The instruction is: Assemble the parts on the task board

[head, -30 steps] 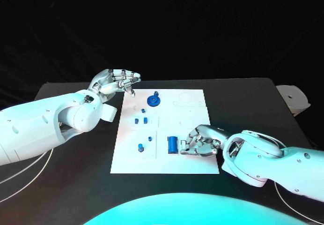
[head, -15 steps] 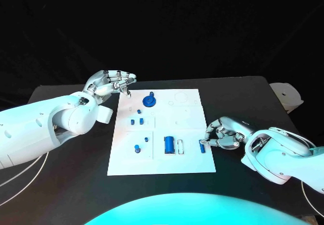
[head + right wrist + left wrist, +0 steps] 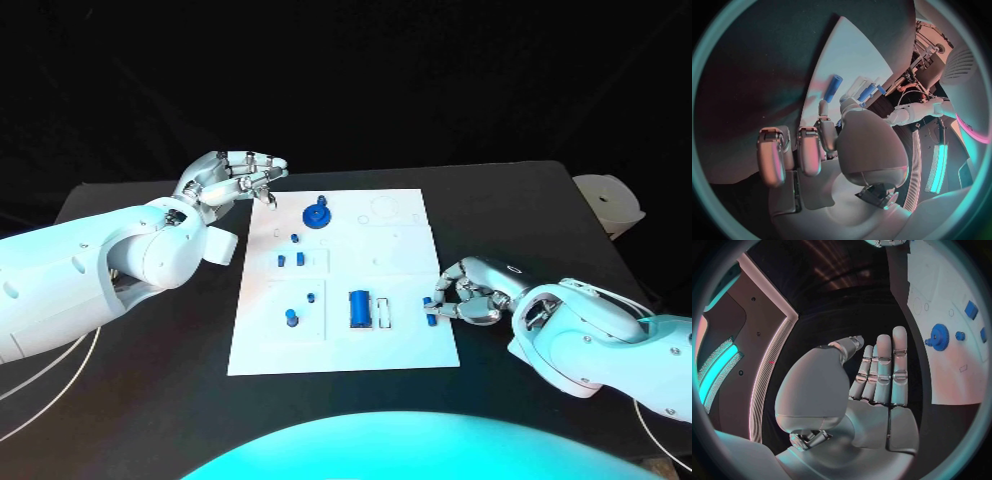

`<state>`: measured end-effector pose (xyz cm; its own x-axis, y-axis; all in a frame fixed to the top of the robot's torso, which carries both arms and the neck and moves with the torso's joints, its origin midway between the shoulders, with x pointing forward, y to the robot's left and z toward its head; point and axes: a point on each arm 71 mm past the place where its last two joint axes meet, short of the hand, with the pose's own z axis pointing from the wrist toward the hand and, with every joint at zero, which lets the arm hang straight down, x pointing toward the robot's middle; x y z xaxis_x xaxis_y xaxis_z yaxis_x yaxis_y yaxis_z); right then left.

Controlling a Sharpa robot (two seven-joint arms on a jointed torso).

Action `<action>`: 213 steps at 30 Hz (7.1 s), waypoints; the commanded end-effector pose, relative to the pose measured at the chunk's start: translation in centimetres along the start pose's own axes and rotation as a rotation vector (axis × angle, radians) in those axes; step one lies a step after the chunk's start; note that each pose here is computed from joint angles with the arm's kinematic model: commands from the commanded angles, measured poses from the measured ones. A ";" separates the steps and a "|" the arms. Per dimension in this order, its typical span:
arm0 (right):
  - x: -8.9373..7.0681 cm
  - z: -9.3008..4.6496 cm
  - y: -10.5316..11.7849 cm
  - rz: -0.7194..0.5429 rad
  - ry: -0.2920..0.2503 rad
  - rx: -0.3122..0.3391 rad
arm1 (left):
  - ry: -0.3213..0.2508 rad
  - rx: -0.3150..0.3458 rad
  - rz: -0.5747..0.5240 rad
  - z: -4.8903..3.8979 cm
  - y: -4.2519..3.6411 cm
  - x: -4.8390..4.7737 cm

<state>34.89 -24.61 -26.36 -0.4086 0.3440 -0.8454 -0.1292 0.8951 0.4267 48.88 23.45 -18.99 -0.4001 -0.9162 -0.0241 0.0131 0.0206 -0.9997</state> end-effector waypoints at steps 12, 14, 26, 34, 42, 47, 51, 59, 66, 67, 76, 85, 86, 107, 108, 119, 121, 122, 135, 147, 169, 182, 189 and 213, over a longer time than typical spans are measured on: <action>1.5 0.5 0.0 -0.104 0.061 0.021 | 0.011 0.007 -0.009 -0.05 -0.11 0.13; 1.8 0.5 0.1 -0.121 0.078 0.020 | 0.011 0.006 -0.009 -0.06 -0.10 0.11; 2.7 0.3 0.7 -0.201 0.111 -0.002 | 0.009 0.004 -0.008 -0.11 -0.08 0.01; 2.9 0.2 1.0 -0.258 0.110 -0.015 | 0.008 0.003 -0.008 -0.15 -0.09 -0.05; 2.7 0.2 1.5 -0.241 0.059 -0.019 | 0.007 0.004 -0.007 -0.15 -0.09 -0.04; 2.4 0.0 2.1 -0.190 0.039 -0.019 | 0.007 0.005 -0.007 -0.13 -0.10 -0.02; 2.0 -0.1 2.6 -0.138 0.030 -0.018 | 0.006 0.005 -0.007 -0.13 -0.10 -0.02; 1.4 0.2 4.3 -0.029 0.007 -0.035 | 0.009 0.006 -0.008 -0.09 -0.11 0.10; 1.9 0.9 5.5 0.050 0.033 -0.038 | 0.011 0.006 -0.009 -0.06 -0.11 0.16; 2.0 1.1 5.7 0.058 0.041 -0.038 | 0.011 0.006 -0.009 -0.06 -0.11 0.18; 2.8 2.0 6.4 0.087 0.094 -0.035 | 0.014 0.006 -0.010 -0.05 -0.11 0.24; 3.2 2.5 6.5 0.084 0.117 -0.027 | 0.016 0.005 -0.011 -0.05 -0.11 0.30; 3.2 2.6 6.5 0.081 0.119 -0.025 | 0.016 0.005 -0.011 -0.05 -0.11 0.30; 3.6 3.2 6.8 0.037 0.140 -0.024 | 0.018 0.002 -0.012 -0.09 -0.11 0.27; 3.6 3.2 6.9 0.037 0.139 -0.025 | 0.018 0.002 -0.011 -0.10 -0.11 0.26; 3.5 3.3 6.9 0.038 0.122 -0.032 | 0.017 0.001 -0.011 -0.12 -0.10 0.20; 3.5 3.3 6.9 0.036 0.118 -0.032 | 0.017 0.001 -0.011 -0.13 -0.10 0.20; 3.5 3.3 6.8 0.035 0.117 -0.032 | 0.016 0.001 -0.011 -0.13 -0.10 0.19; 3.2 2.8 6.7 0.041 0.110 -0.052 | 0.016 -0.001 -0.011 -0.13 -0.08 0.15; 2.9 1.9 6.0 0.051 0.148 -0.138 | 0.015 -0.001 -0.011 -0.13 -0.08 0.11; 3.6 3.1 5.3 -0.025 0.156 -0.094 | 0.016 -0.001 -0.011 -0.12 -0.07 0.14; 3.3 2.7 5.7 0.005 0.104 -0.133 | 0.014 -0.002 -0.010 -0.16 -0.06 0.06; 1.4 2.7 5.1 0.234 0.019 -0.211 | 0.014 0.000 -0.016 -0.12 0.00 0.15; -9.5 15.3 -1.3 0.966 -0.217 -0.208 | -0.190 0.006 -0.159 2.68 4.68 -2.70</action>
<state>52.53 -24.94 -23.97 -0.2089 0.9391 -0.2728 0.0092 0.2808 0.9597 52.26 24.79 -23.74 -0.2468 -0.9663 0.0731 -0.0500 -0.0627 -0.9968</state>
